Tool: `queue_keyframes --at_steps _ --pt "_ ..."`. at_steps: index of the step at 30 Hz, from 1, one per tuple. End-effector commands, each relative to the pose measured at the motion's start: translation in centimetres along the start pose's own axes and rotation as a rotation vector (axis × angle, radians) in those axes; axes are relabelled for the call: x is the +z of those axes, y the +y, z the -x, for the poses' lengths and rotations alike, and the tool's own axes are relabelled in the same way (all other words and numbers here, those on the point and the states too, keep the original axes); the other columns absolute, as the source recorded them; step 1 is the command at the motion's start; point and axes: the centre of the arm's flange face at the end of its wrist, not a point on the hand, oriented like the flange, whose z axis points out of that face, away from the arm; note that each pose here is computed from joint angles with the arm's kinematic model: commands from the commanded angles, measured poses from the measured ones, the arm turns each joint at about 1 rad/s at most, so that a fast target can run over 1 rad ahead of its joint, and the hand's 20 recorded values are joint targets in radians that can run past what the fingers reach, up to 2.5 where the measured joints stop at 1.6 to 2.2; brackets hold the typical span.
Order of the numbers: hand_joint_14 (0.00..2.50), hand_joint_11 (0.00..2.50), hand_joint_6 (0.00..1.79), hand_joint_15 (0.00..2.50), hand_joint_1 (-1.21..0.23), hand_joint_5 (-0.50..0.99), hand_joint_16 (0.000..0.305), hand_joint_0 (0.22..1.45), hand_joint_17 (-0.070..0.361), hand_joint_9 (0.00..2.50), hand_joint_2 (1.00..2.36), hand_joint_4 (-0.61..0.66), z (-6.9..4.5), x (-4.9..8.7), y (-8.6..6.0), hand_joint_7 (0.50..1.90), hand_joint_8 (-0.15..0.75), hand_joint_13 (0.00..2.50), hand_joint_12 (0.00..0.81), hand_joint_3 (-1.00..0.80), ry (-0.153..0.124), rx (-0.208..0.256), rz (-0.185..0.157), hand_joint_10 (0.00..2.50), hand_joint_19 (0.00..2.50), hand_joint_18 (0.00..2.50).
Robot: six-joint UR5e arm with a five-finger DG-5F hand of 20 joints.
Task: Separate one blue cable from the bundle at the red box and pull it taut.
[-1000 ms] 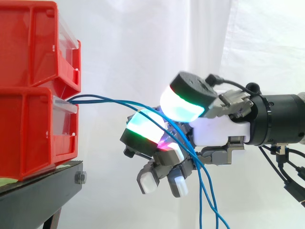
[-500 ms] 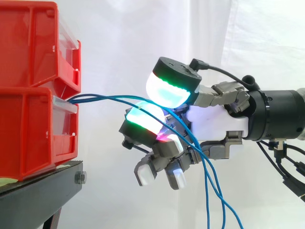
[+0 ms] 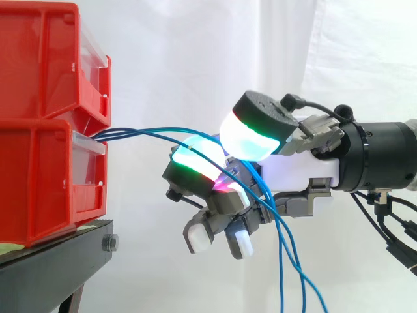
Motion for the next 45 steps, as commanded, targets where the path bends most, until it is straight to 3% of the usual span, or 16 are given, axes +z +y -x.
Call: queue_keyframes --at_steps 1,2,6,9,13,15,20,22,31,37,45 --pt "0.02 1.01 0.9 0.49 -0.81 -0.15 0.058 0.5 0.131 1.12 1.0 0.15 -0.04 0.05 0.04 1.11 0.402 0.79 0.428 -0.5 0.0 0.0 0.004 0.02 0.66 1.0" --pt "0.02 0.99 0.9 0.49 -0.69 -0.15 0.058 0.5 0.131 1.14 1.0 0.16 -0.04 0.05 0.04 1.11 0.403 0.8 0.43 -0.5 0.0 0.0 0.004 0.02 0.67 1.02" --pt "0.02 0.97 0.88 0.5 -0.53 -0.14 0.054 0.58 0.122 1.17 1.0 0.15 -0.02 0.08 0.11 1.18 0.391 0.81 0.415 -0.5 0.0 0.0 0.006 0.02 0.72 0.99" --pt "0.02 0.97 0.88 0.51 -0.63 -0.12 0.053 0.63 0.12 1.21 1.0 0.14 -0.02 0.08 0.11 1.22 0.392 0.82 0.411 -0.5 0.0 0.0 0.006 0.02 0.73 1.0" --pt "0.02 1.01 0.89 0.52 -0.86 -0.11 0.054 0.65 0.121 1.24 1.02 0.16 -0.02 0.08 0.11 1.31 0.395 0.84 0.412 -0.3 0.0 0.0 0.006 0.02 0.72 1.01" --pt "0.02 1.03 0.9 0.52 -0.93 -0.11 0.054 0.69 0.121 1.22 1.02 0.1 0.0 0.08 0.11 1.32 0.384 0.84 0.41 -0.29 -0.002 -0.001 0.006 0.02 0.69 1.01" --pt "0.02 1.06 0.91 0.51 -0.98 -0.13 0.052 0.78 0.117 1.2 1.0 -0.01 -0.11 0.11 0.13 1.31 0.368 0.81 0.398 -0.45 -0.002 -0.003 0.006 0.02 0.65 0.98" --pt "0.02 1.07 0.91 0.5 -0.99 -0.13 0.052 0.79 0.117 1.19 1.0 0.0 0.01 0.08 0.1 1.37 0.365 0.81 0.4 -0.5 -0.003 -0.003 0.005 0.03 0.63 0.98" --pt "0.02 1.07 0.92 0.51 -1.02 -0.12 0.052 0.62 0.117 1.19 1.0 0.1 -0.14 0.11 0.14 1.21 0.363 0.81 0.399 -0.5 0.001 -0.001 0.006 0.02 0.64 0.96" --pt "0.02 1.08 0.9 0.51 -0.99 -0.12 0.057 0.49 0.129 1.21 1.0 0.13 -0.12 0.11 0.13 1.21 0.388 0.81 0.425 -0.5 0.0 -0.001 0.006 0.02 0.64 0.98" --pt "0.02 1.01 0.89 0.51 -0.67 -0.12 0.059 0.49 0.133 1.24 1.0 0.14 -0.08 0.09 0.25 1.16 0.395 0.83 0.434 -0.5 -0.002 -0.001 0.007 0.02 0.67 1.01"
